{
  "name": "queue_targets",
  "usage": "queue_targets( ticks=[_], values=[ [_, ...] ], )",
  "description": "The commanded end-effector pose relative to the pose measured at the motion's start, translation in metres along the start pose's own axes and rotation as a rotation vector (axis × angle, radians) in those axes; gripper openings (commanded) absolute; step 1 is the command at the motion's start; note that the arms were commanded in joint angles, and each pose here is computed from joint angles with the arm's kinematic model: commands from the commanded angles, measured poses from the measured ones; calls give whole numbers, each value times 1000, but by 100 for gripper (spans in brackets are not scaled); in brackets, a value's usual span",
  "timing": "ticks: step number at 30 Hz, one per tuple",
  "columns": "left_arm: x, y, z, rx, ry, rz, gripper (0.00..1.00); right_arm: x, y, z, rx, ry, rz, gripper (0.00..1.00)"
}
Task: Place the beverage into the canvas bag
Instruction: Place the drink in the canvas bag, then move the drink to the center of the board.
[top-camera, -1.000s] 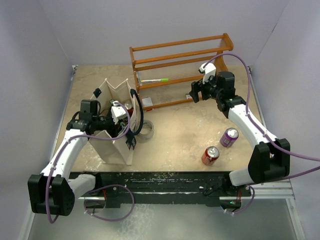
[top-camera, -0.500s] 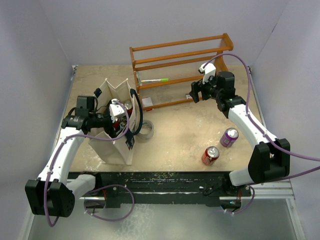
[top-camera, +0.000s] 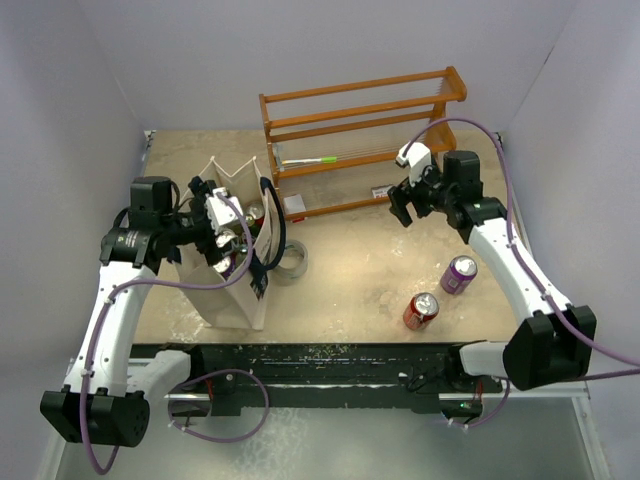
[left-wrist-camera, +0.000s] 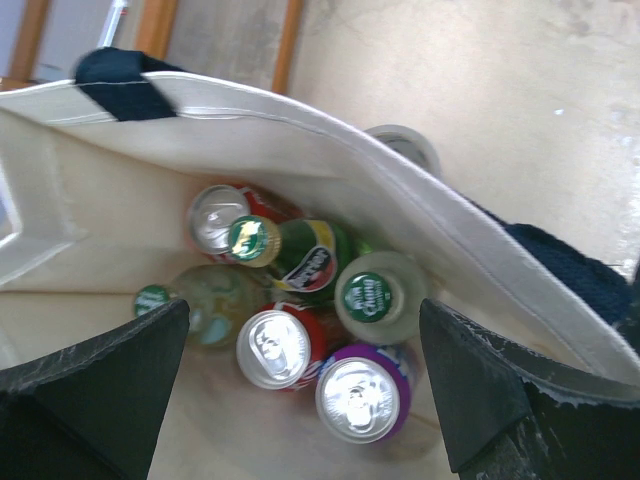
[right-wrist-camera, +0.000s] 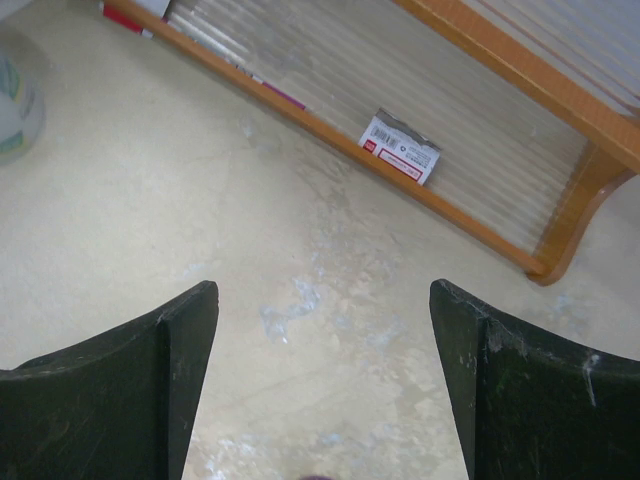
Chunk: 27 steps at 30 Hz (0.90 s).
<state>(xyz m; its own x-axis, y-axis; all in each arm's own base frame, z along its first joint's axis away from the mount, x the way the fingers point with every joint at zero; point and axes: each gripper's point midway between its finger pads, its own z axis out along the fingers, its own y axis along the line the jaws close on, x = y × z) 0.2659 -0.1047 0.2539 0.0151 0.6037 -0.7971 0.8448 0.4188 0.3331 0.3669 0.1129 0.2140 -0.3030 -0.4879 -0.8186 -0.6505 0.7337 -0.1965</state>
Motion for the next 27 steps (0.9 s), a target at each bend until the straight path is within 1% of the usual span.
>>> queue_targets(
  ticks=[1,3,5,8,10,14,16,21,27],
  values=[
    [-36,52,-25,-213,-29,-3,99,-4,6,-35,-71,12,-180,88],
    [-50,69,-32,-277,-55,-44,99,5,10,-49,-133,52,-219,88],
    [-64,84,-36,-321,-81,-78,99,21,21,-64,-226,130,-261,88],
    [-75,111,-39,-398,-99,-155,99,51,44,-92,-409,265,-397,89],
    [-81,128,-38,-428,-104,-182,99,66,49,-109,-460,330,-474,91],
    [-86,142,-24,-399,-116,-230,99,87,60,-131,-495,348,-651,93],
    [-89,143,-18,-371,-128,-246,99,97,67,-142,-494,346,-704,93],
    [-90,146,-6,-335,-146,-265,99,119,84,-148,-543,388,-737,94],
    [-94,149,4,-319,-152,-262,99,134,101,-138,-647,422,-703,93]
  ],
)
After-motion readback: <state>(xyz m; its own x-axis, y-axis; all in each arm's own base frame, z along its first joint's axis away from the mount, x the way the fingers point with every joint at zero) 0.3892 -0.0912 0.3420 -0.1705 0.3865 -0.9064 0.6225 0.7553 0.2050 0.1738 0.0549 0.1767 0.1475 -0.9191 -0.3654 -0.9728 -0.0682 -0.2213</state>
